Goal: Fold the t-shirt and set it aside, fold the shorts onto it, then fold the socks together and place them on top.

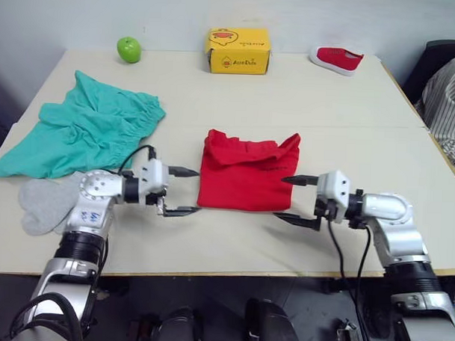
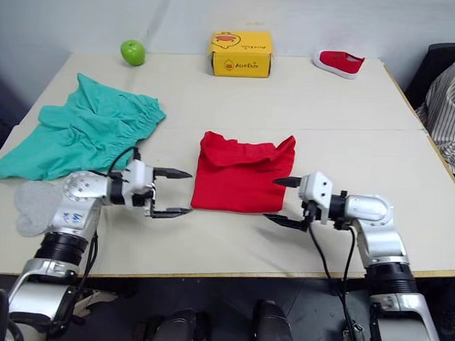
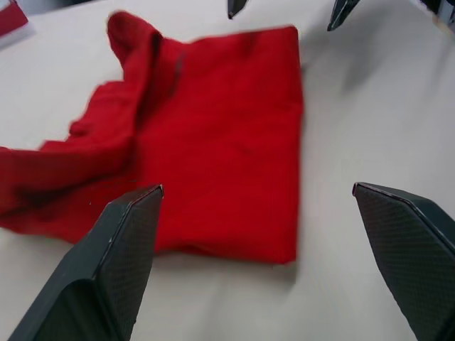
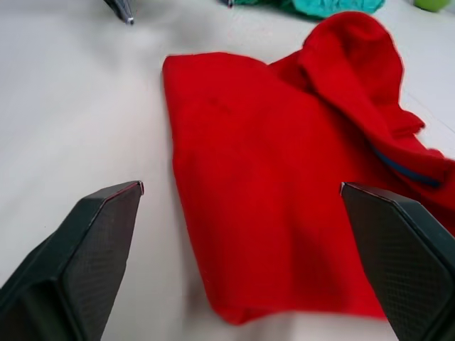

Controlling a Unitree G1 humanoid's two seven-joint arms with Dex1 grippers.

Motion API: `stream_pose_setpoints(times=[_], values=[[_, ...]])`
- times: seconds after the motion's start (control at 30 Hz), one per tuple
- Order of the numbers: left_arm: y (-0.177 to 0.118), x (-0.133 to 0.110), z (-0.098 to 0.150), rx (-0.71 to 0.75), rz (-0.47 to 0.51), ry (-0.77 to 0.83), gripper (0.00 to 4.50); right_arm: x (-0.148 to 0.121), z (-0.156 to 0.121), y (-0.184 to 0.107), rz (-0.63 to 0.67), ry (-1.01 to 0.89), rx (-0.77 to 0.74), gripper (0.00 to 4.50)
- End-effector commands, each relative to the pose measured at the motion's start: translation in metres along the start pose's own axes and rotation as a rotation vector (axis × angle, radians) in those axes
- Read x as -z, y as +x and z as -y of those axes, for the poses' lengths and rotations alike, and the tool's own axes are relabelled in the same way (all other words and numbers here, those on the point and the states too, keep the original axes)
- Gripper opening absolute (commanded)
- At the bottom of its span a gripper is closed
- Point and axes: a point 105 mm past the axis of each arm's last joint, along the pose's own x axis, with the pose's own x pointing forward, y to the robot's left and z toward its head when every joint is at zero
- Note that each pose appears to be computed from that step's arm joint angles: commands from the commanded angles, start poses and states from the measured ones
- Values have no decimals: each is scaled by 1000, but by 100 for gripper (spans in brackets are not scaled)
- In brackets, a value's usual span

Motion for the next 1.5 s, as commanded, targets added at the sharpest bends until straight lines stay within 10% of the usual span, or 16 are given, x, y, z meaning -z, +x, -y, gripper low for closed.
stream_pose_setpoints(times=[0.03,0.43,0.53,1.07,1.33,1.5], values=[[16,-1,-1,-11,-40,105,450,9,0,8,-41,-102,7,413],[24,15,20,105,-88,115,88,21,3,17,-73,-293,-56,0],[19,10,38,157,-61,83,4,18,-1,13,-31,-306,-65,0],[-18,-11,90,99,-88,-6,4,11,-56,-15,0,-108,-113,0],[-39,-19,90,88,-29,-99,231,-22,-63,-27,64,-1,-137,278],[-47,-28,70,60,51,-184,214,-48,-46,-30,140,153,-109,320]])
